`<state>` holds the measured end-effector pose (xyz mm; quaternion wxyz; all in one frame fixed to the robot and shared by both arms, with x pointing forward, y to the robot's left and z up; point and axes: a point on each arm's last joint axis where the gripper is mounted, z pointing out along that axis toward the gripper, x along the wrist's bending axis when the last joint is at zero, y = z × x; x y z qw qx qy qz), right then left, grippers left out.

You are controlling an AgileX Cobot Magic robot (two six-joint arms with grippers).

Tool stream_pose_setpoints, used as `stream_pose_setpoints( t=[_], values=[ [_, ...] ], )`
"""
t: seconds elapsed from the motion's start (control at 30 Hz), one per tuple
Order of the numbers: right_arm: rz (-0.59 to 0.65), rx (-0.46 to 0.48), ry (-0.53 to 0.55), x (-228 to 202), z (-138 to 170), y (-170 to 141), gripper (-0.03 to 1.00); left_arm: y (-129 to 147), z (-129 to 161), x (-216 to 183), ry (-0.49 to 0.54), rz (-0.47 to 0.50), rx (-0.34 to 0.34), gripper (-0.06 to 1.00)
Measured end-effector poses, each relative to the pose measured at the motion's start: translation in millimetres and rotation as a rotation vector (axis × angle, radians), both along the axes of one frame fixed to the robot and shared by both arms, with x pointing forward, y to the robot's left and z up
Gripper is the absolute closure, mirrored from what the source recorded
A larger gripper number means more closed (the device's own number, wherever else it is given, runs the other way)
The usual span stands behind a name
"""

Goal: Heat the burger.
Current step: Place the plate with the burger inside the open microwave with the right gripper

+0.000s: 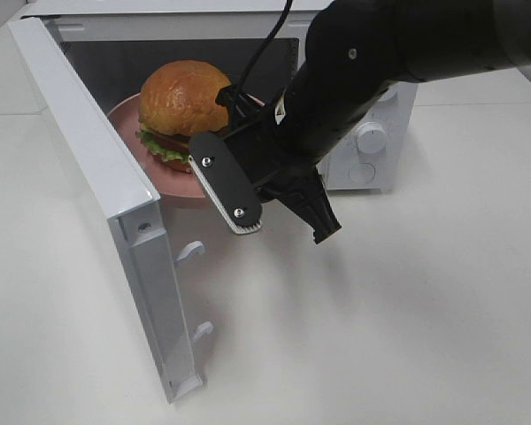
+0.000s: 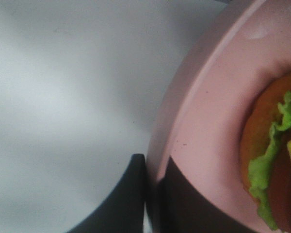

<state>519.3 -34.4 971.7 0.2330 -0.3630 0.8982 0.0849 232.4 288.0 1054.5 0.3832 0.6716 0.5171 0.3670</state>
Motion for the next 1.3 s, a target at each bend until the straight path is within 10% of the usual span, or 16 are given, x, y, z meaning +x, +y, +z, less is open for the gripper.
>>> stream_pose_setpoints(
  t=[1.3],
  values=[
    [-0.555, 0.197, 0.157, 110.7, -42.3, 47.7, 0.93, 0.0, 0.0, 0.0, 0.000, 0.000, 0.000, 0.94]
  ],
)
